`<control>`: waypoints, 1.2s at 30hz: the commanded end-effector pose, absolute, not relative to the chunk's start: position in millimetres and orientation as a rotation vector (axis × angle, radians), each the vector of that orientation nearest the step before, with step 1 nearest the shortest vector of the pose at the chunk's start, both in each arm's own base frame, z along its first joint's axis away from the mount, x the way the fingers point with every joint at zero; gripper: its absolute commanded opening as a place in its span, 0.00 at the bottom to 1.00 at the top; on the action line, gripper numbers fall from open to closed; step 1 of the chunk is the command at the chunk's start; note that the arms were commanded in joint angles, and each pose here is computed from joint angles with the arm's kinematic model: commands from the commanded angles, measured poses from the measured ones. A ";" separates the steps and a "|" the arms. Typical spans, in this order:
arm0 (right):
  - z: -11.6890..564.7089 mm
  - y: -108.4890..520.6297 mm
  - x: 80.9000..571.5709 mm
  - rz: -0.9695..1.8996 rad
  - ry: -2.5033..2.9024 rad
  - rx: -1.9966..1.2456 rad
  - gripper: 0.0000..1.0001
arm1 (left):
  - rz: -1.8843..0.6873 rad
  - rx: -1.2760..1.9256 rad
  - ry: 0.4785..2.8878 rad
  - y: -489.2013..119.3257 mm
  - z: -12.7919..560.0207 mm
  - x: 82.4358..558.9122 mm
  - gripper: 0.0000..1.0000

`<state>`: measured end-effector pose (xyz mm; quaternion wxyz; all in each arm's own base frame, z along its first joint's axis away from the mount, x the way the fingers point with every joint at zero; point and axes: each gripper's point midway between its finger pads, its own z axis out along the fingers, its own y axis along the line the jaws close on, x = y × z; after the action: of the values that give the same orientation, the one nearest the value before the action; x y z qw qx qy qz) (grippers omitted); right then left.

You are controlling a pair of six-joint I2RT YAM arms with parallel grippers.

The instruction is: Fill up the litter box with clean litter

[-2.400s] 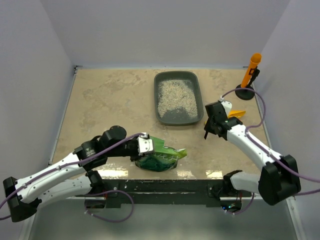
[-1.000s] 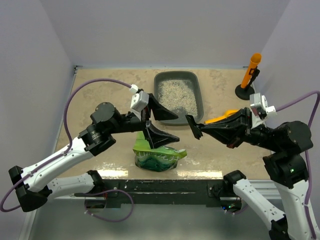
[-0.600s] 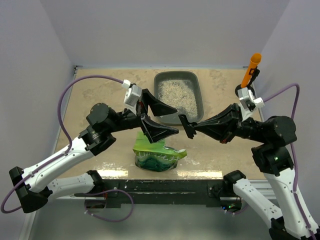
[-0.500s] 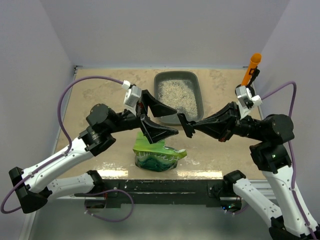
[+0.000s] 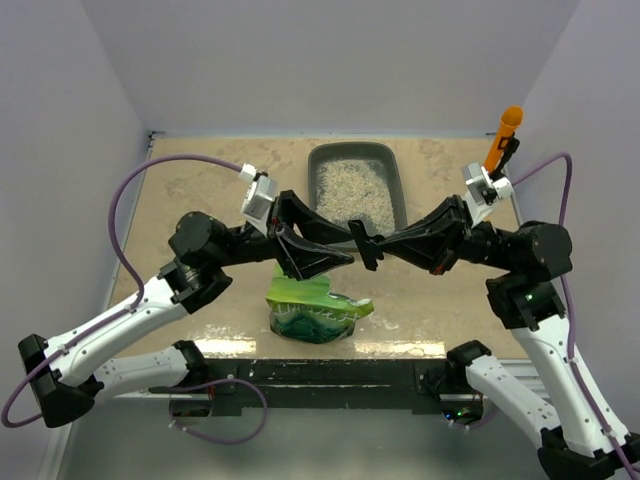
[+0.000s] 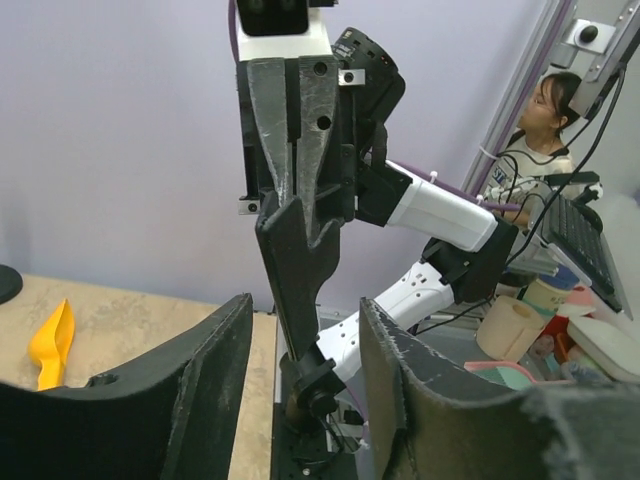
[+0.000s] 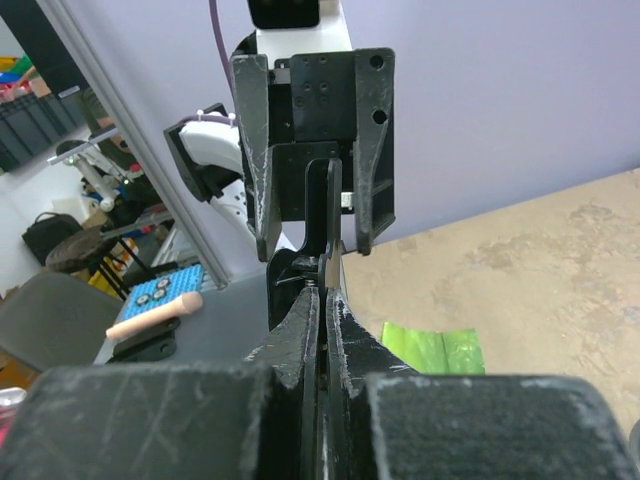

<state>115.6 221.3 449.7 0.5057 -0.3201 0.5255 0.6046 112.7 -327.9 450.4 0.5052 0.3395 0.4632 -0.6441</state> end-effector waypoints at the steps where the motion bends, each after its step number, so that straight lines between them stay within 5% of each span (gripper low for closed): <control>1: 462.5 222.7 108.4 1.486 1.198 -0.804 0.00 | -1.583 0.846 1.046 -328.0 455.9 106.5 0.49; 5: 465.2 225.2 108.5 1.501 1.188 -0.803 0.00 | -1.594 0.856 1.038 -329.1 454.5 104.9 0.42; 18: 460.4 246.4 110.8 1.554 1.199 -0.800 0.00 | -1.594 0.878 1.022 -327.4 455.7 101.2 0.40; 21: 461.6 249.5 109.1 1.561 1.197 -0.801 0.00 | -1.591 0.882 1.021 -326.2 455.9 100.1 0.29; 22: 461.9 249.8 108.9 1.561 1.198 -0.800 0.00 | -1.591 0.884 1.021 -325.7 455.9 99.9 0.16; 25: 461.1 250.3 113.1 1.547 1.214 -0.785 0.00 | -1.589 0.891 1.020 -324.8 455.5 98.6 0.00; 27: 459.0 249.9 115.5 1.531 1.232 -0.776 0.00 | -1.588 0.892 1.021 -323.8 455.2 98.2 0.00; 31: 459.2 243.6 119.1 1.449 1.259 -0.753 0.46 | -1.580 0.897 1.024 -321.8 453.9 97.3 0.00; 36: 466.1 232.4 116.5 1.326 1.260 -0.776 0.63 | -1.567 0.884 1.093 -322.9 447.8 103.0 0.00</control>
<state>123.0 246.3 444.9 0.4950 -0.3104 0.5448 0.6015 101.5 -328.6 438.7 0.4787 0.3656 0.4559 -0.6552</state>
